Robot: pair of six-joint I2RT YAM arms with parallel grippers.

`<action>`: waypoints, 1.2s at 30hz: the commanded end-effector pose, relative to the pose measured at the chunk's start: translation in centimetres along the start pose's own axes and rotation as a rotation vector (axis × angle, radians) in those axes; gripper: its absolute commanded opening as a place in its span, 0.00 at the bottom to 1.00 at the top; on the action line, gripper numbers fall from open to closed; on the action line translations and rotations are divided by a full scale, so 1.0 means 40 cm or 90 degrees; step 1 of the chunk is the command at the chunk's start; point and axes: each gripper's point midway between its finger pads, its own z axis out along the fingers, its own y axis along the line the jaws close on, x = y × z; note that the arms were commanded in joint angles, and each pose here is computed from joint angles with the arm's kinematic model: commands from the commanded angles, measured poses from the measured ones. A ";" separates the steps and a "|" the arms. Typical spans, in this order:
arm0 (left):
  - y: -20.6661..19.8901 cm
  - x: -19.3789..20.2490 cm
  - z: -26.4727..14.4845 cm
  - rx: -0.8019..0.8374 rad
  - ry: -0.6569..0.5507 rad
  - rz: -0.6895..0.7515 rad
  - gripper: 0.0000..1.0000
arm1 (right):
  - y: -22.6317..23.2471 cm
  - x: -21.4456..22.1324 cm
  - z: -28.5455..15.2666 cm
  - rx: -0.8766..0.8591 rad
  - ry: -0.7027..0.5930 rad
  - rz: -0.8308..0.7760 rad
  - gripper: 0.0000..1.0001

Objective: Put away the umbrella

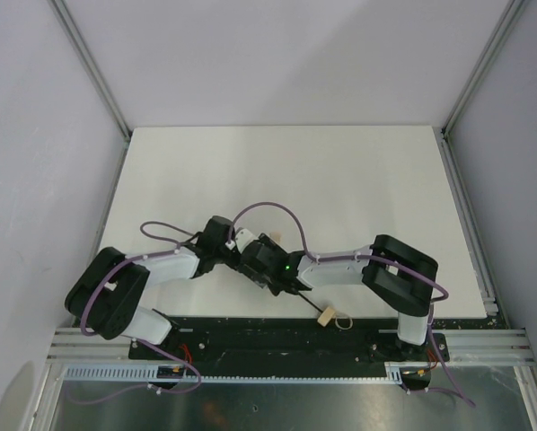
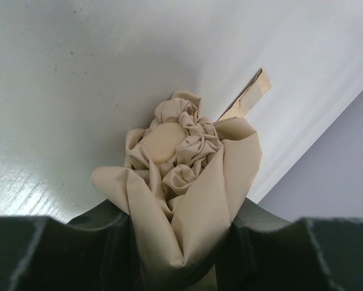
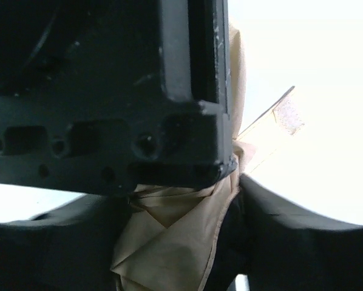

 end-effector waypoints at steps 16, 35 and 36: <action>0.050 -0.034 -0.013 -0.039 -0.032 0.090 0.72 | -0.006 0.093 0.019 -0.266 0.094 0.080 0.00; 0.071 -0.001 0.013 -0.063 0.008 0.122 0.85 | -0.019 -0.031 -0.066 -0.601 0.004 0.310 0.00; 0.071 0.005 0.018 -0.066 0.015 0.119 0.85 | -0.022 -0.039 -0.066 -0.601 -0.002 0.314 0.00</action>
